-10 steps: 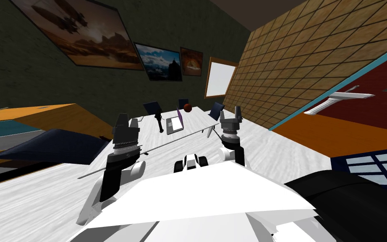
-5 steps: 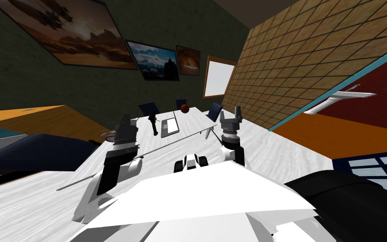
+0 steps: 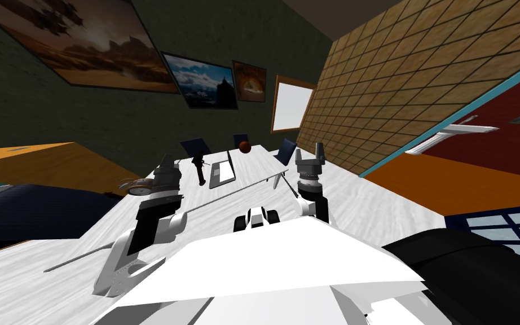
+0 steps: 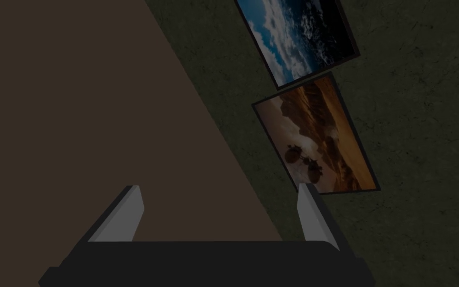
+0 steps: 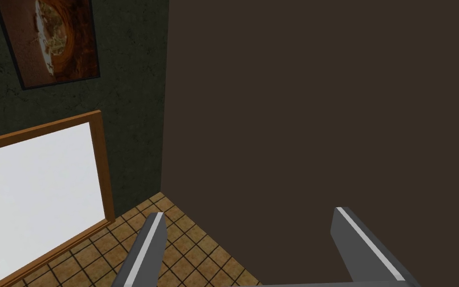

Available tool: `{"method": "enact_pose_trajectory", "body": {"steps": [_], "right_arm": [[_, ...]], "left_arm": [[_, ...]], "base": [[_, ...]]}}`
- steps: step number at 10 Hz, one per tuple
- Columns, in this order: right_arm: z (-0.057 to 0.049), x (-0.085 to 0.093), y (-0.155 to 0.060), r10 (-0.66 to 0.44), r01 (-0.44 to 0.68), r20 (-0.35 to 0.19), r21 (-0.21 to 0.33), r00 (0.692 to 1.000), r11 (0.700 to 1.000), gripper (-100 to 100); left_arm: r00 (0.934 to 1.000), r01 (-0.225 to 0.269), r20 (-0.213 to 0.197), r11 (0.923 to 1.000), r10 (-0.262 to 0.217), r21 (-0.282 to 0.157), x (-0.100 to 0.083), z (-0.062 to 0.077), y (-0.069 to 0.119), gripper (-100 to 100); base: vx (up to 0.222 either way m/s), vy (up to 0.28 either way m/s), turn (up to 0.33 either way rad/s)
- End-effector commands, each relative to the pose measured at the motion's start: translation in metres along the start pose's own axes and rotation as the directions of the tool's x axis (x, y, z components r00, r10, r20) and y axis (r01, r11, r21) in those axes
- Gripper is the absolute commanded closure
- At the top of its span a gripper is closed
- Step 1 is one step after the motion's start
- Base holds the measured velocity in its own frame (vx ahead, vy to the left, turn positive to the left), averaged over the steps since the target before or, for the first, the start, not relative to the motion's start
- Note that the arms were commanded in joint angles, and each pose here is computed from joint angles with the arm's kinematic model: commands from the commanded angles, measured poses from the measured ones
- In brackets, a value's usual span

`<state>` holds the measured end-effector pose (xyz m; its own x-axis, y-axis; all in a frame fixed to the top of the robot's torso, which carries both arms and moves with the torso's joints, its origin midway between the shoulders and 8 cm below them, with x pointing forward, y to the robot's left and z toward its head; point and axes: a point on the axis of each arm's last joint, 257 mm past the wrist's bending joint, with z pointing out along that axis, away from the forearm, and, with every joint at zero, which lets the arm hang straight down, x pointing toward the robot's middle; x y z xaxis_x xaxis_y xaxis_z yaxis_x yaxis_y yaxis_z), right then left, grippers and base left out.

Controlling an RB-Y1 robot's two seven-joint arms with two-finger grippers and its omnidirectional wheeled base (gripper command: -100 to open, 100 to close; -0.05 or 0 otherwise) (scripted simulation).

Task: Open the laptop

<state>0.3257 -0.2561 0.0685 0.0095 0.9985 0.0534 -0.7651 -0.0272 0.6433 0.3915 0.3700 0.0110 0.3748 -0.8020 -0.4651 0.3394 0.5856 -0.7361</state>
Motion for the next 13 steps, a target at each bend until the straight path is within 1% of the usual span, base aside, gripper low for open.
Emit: {"method": "enact_pose_trajectory", "body": {"steps": [1,2,3,4,5,7,8,10,11,12,13], "right_arm": [[0.0,0.0,0.0,0.0,0.0,0.0,0.0,1.0,1.0,0],[0.0,0.0,0.0,0.0,0.0,0.0,0.0,1.0,1.0,0],[0.0,0.0,0.0,0.0,0.0,0.0,0.0,1.0,1.0,0],[0.0,0.0,0.0,0.0,0.0,0.0,0.0,1.0,1.0,0],[0.0,0.0,0.0,0.0,0.0,0.0,0.0,1.0,1.0,0],[0.0,0.0,0.0,0.0,0.0,0.0,0.0,1.0,1.0,0],[0.0,0.0,0.0,0.0,0.0,0.0,0.0,1.0,1.0,0],[0.0,0.0,0.0,0.0,0.0,0.0,0.0,1.0,1.0,0],[0.0,0.0,0.0,0.0,0.0,0.0,0.0,1.0,1.0,0],[0.0,0.0,0.0,0.0,0.0,0.0,0.0,1.0,1.0,0],[0.0,0.0,0.0,0.0,0.0,0.0,0.0,1.0,1.0,0]], "left_arm": [[0.9996,-0.025,0.012,0.9967,0.026,-0.077,-0.009,0.005,0.024,-100],[0.9989,-0.037,0.023,0.9931,0.04,-0.111,-0.016,0.006,0.036,-100],[0.999,-0.037,0.02,0.9911,0.04,-0.128,-0.015,0.006,0.04,-100],[0.9981,-0.047,0.031,0.9848,0.053,-0.167,-0.022,0.006,0.053,-100],[0.9981,-0.047,0.03,0.9834,0.053,-0.175,-0.022,0.006,0.055,-100],[0.9956,-0.061,0.054,0.9654,0.077,-0.253,-0.037,0.005,0.08,-100],[0.9958,-0.06,0.051,0.9606,0.077,-0.272,-0.036,0.004,0.085,-100],[0.9925,-0.064,0.075,0.9347,0.096,-0.35,-0.051,0.0,0.11,-100],[0.9928,-0.062,0.072,0.9281,0.095,-0.367,-0.051,-0.002,0.115,-100],[0.9911,-0.061,0.084,0.911,0.104,-0.408,-0.058,-0.005,0.128,-100],[0.9912,-0.06,0.083,0.9085,0.103,-0.414,-0.057,-0.005,0.13,-100]], "base": [[0.067,-0.091,-0.012],[0.09,-0.117,-0.018],[0.08,-0.116,-0.007],[0.066,-0.136,-0.014],[0.054,-0.108,-0.004],[0.069,-0.129,-0.019],[0.07,-0.123,0.001],[0.107,-0.142,-0.017],[0.081,-0.113,-0.002],[0.077,-0.108,-0.017],[0.047,-0.083,-0.003]]}}
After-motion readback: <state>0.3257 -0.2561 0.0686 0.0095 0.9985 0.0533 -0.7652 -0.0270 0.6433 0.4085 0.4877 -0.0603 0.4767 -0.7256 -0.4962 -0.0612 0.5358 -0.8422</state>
